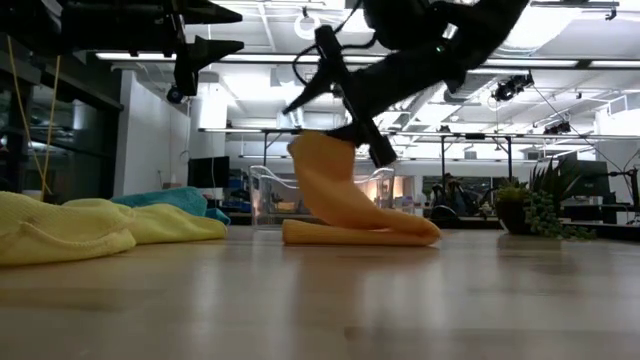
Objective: Fold microfiber towels
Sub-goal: Fold the orange microfiber towel
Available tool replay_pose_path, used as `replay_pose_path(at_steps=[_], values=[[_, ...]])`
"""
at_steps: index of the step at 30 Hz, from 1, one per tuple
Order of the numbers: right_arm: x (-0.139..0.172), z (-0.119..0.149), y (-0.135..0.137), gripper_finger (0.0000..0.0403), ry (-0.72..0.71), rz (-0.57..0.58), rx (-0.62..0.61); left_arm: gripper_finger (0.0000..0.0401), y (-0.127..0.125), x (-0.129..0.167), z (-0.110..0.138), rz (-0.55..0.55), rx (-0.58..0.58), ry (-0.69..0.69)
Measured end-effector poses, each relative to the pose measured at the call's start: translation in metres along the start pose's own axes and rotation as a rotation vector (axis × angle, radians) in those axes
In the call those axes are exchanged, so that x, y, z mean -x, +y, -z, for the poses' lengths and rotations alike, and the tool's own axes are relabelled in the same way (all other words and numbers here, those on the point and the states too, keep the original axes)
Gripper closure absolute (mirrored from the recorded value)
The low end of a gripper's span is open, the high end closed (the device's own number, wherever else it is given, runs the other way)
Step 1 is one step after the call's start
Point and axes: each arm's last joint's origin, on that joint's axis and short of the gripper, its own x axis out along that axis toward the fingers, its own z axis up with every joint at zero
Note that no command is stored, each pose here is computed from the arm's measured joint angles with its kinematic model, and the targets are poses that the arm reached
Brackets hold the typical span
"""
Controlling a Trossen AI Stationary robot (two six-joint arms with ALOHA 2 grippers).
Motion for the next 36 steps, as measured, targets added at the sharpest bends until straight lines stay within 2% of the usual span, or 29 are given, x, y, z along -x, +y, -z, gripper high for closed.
replay_pose_path(at_steps=[4, 6, 12, 16, 20, 23, 27, 29, 32, 36], values=[[-0.001, -0.006, 0.017, 0.019, 0.055, 0.018, 0.024, 0.022, 0.0, 0.0, 0.0, 0.0, 0.0, 0.0], [-0.001, -0.008, 0.025, 0.019, 0.071, 0.072, 0.056, 0.022, 0.0, 0.0, 0.0, 0.0, 0.0, 0.0], [0.009, -0.01, 0.029, 0.019, 0.045, 0.395, 0.158, 0.022, 0.0, 0.0, 0.0, 0.0, 0.0, 0.0], [0.008, -0.011, 0.036, 0.019, 0.037, 0.353, 0.165, 0.022, 0.0, 0.0, 0.0, 0.0, 0.0, 0.0], [0.01, -0.014, 0.038, 0.019, 0.045, 0.34, 0.247, 0.022, 0.0, 0.0, 0.0, 0.0, 0.0, 0.0], [0.022, -0.017, 0.033, 0.019, 0.043, 0.449, 0.29, 0.022, 0.0, 0.0, 0.0, -0.001, 0.0, 0.001], [0.043, -0.017, 0.019, 0.019, 0.074, 0.687, 0.379, 0.022, 0.0, 0.0, 0.001, -0.003, 0.001, 0.006], [0.052, -0.014, 0.012, 0.0192, 0.119, 0.769, 0.411, 0.022, 0.0, 0.0, 0.001, -0.004, 0.001, 0.008], [0.065, -0.009, -0.009, 0.0199, 0.189, 0.839, 0.418, 0.022, 0.0, 0.0, 0.001, -0.005, 0.008, 0.009], [0.09, -0.001, -0.035, 0.0219, 0.194, 0.827, 0.362, 0.022, 0.0, 0.0, 0.003, 0.012, 0.034, 0.034]])
